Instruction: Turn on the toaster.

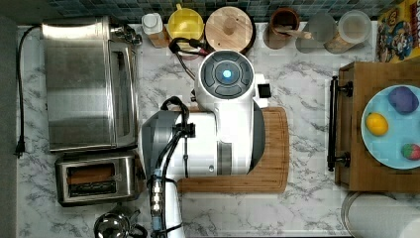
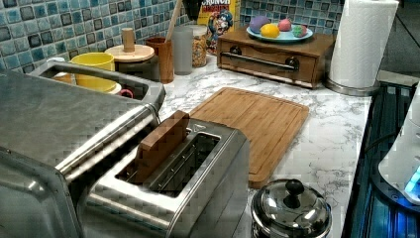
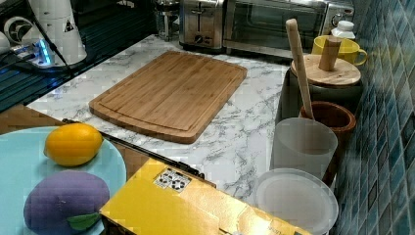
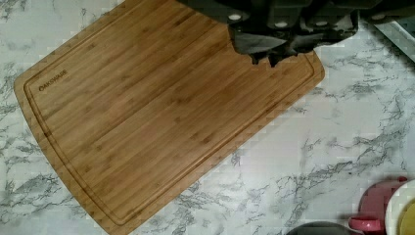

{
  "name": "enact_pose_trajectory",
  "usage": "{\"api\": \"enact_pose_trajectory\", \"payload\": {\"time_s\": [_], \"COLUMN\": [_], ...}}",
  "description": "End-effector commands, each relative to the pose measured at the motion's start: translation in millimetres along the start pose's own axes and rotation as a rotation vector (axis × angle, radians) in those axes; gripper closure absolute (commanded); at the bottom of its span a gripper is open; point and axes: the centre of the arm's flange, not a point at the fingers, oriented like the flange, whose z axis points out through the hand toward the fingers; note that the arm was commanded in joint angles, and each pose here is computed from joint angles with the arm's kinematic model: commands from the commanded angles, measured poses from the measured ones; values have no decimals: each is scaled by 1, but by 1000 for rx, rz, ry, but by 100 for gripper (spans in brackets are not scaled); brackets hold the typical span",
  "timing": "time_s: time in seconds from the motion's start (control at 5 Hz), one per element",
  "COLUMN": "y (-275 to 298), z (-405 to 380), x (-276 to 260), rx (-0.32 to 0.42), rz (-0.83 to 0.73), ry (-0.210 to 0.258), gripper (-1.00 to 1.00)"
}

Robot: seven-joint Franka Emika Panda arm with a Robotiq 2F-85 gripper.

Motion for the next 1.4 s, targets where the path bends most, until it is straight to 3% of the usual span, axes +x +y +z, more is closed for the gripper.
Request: {"api": "enact_pose_trajectory", "payload": {"time_s": [0.2,0.4,0.6,0.8,1.0,1.4], "y": [-2,-7,-21,-27,-30,-22], "z": [0,28,57,72,81,98], "x": [-1,-27,-56,-94,-114,-157], "rx": [4,-4,-34,-29,-15,7], "rz": [-11,-99,-218,-281,-326,-453], "ry": [4,10,-34,7,10,-36], "gripper": [100,100,100,100,100,100]}}
